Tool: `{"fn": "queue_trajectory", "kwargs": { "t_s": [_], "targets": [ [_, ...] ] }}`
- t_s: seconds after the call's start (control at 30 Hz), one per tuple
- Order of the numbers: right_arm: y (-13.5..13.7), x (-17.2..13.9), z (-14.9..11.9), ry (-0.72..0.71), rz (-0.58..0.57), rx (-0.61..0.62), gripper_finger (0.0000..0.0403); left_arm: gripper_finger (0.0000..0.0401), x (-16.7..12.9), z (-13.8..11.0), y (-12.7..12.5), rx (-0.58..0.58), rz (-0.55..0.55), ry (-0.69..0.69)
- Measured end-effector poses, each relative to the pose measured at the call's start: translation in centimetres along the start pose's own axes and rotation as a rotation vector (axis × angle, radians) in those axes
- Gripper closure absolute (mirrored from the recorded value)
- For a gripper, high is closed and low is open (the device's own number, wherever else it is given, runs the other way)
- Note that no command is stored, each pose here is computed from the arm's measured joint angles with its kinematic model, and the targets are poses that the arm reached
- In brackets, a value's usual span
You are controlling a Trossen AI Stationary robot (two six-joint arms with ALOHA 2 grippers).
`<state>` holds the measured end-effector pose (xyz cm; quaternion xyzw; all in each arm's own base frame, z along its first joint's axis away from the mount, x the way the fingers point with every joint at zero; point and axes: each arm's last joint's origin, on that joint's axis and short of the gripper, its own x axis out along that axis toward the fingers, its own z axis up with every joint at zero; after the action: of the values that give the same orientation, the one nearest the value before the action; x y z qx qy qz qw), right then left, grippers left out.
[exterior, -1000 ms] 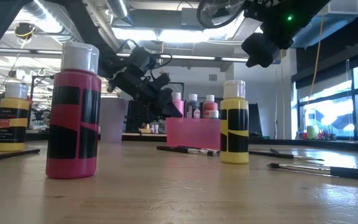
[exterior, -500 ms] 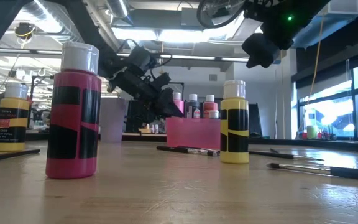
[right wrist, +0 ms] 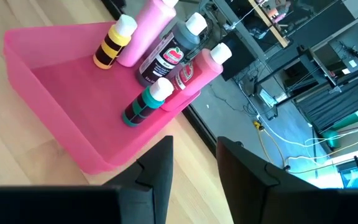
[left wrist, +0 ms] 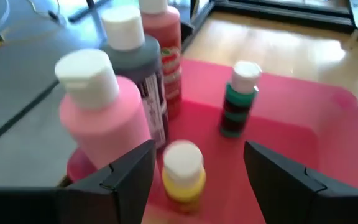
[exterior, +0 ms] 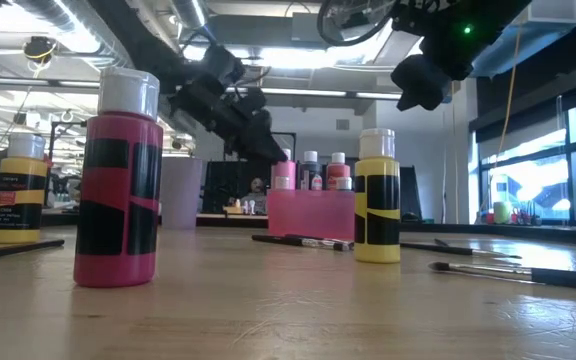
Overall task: Pick & Place Paint Supplies
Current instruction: Put the black paint brush into the purple cup
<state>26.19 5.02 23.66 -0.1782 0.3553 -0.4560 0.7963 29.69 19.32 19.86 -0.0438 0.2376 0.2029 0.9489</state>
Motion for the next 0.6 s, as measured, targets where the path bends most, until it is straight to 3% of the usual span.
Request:
{"fn": "queue_trajectory", "kwargs": {
  "t_s": [0.3,0.6],
  "targets": [
    [0.0,0.0,0.0,0.001,-0.001,-0.007,0.0275,0.0161,-4.3,0.7,-2.7,0.027,0.029,0.191],
    [0.0,0.0,0.0,0.001,-0.002,-0.007,0.0275,0.0162,-7.1,0.5,-9.5,0.191,-0.186,0.301]
  ]
}}
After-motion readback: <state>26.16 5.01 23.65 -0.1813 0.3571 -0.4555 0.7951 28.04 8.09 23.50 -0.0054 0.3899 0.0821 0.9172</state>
